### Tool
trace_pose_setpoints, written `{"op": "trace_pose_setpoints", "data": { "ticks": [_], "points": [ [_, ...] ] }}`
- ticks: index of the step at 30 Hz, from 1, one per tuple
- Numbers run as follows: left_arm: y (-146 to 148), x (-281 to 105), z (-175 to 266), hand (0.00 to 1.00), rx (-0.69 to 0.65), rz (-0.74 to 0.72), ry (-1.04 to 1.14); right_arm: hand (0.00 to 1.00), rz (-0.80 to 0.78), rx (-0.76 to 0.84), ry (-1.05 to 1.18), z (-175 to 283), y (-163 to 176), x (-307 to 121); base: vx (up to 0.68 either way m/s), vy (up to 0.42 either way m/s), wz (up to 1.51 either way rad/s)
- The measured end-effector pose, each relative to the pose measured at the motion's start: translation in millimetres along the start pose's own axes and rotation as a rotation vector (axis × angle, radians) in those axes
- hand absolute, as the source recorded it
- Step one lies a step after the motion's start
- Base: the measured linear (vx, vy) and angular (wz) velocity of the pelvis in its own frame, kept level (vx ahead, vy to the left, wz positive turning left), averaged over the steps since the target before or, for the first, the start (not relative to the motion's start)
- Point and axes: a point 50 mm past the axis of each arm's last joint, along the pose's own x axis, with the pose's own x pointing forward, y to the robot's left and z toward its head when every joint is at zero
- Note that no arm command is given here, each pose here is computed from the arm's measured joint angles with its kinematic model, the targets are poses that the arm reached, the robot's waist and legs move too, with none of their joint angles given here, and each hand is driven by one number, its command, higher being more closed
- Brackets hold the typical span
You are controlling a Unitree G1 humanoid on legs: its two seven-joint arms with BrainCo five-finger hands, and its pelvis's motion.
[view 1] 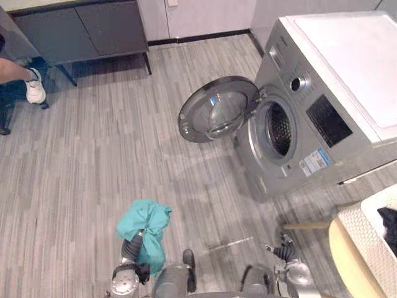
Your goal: Pick up the laundry basket with both hands and put the clothes into the washing machine.
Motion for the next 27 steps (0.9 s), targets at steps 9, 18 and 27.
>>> {"op": "trace_pose_setpoints", "data": {
  "ticks": [9,18,27],
  "points": [
    [-43.4,-2.5,14.4,1.0,-0.02,-0.166,-0.049,0.0,0.004,-0.024,-0.09,19.2,-3.7,1.0,0.56,-0.118,0.17],
    [-82.1,-6.2,36.0,1.0,0.046,-0.353,-0.149,0.0,0.002,-0.005,-0.12,25.8,-1.8,1.8,0.38,0.093,-1.05],
    [-82.8,-3.8,27.3,1.0,0.103,-0.382,-0.117,0.0,0.047,-0.029,-0.107,23.7,13.0,0.9,0.17,0.316,-1.34]
  ]
}}
